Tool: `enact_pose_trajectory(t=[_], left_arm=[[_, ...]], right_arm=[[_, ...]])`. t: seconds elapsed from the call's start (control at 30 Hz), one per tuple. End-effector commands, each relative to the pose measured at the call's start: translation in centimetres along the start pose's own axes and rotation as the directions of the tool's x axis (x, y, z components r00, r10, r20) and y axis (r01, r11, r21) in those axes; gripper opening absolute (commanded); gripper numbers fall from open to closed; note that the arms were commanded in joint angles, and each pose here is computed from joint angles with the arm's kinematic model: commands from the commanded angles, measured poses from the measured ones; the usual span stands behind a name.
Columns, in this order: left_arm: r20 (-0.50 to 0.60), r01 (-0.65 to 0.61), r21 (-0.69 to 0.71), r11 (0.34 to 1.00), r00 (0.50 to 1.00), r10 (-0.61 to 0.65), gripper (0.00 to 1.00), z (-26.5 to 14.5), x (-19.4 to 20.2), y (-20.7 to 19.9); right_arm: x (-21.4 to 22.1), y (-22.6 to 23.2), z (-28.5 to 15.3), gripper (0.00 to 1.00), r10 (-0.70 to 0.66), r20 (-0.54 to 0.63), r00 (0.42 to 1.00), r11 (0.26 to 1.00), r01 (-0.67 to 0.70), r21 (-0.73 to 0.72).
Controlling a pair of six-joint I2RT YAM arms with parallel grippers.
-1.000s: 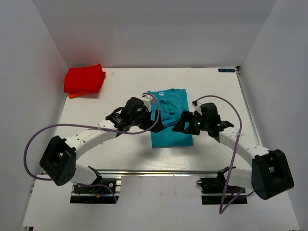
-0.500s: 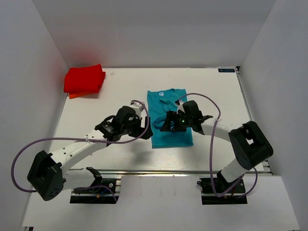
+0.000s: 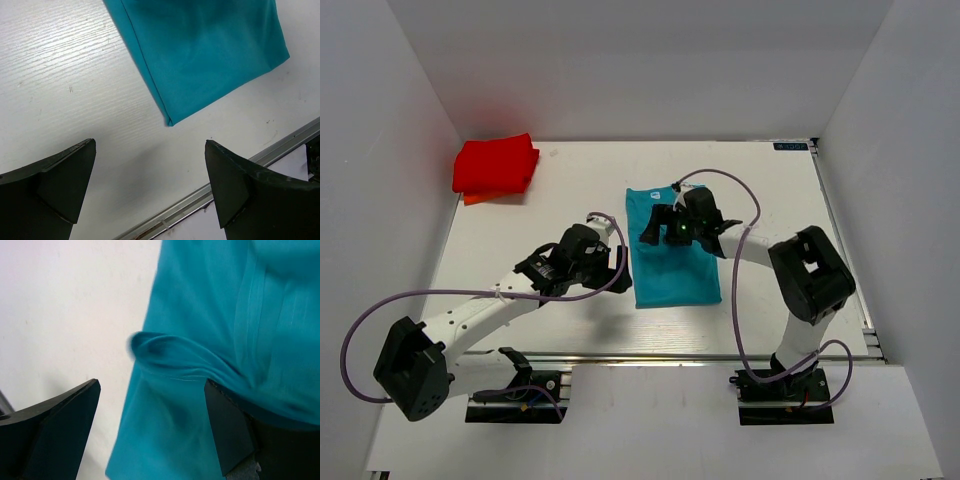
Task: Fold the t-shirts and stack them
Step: Fold the folded rectangular tshirt in 1/3 of the way
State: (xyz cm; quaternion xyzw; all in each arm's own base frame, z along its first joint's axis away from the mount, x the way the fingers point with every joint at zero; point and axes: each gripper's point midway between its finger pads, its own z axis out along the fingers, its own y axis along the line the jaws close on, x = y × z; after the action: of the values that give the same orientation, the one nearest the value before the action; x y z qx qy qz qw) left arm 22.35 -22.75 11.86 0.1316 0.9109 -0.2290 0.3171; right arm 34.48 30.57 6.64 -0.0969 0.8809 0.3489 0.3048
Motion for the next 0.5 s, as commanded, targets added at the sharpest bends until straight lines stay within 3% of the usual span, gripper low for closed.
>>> enact_pose_trajectory(t=[0.0, 0.17, 0.3, 0.4, 0.47], left_arm=[[-0.005, 0.004, 0.009, 1.0, 1.0, -0.004, 1.0, -0.3, 0.3, -0.2], [-0.024, 0.005, 0.01, 1.0, 1.0, -0.005, 1.0, 0.0, 0.2, -0.4], [-0.069, 0.006, -0.026, 1.0, 0.998, -0.008, 1.0, 0.6, 0.8, 0.2], [-0.106, 0.007, -0.031, 0.999, 0.994, -0.01, 1.0, 1.5, 1.2, 0.1], [-0.147, -0.002, 0.024, 1.0, 0.989, 0.005, 1.0, 2.1, 1.9, -0.7]], right_arm=[[-5.7, 1.2, 1.0, 0.9, -0.078, 0.152, 0.985, 0.997, 0.079, 0.0], [-8.4, 0.3, 2.8, 0.9, -0.106, 0.152, 0.983, 0.993, 0.096, 0.07], [-10.3, 0.9, 0.5, 0.9, -0.153, 0.179, 0.972, 0.985, 0.135, 0.105], [-10.1, 0.3, -2.8, 0.9, -0.132, 0.185, 0.974, 0.979, 0.098, 0.18], [-6.6, -1.9, -4.0, 0.9, -0.068, 0.105, 0.992, 0.966, 0.04, 0.254]])
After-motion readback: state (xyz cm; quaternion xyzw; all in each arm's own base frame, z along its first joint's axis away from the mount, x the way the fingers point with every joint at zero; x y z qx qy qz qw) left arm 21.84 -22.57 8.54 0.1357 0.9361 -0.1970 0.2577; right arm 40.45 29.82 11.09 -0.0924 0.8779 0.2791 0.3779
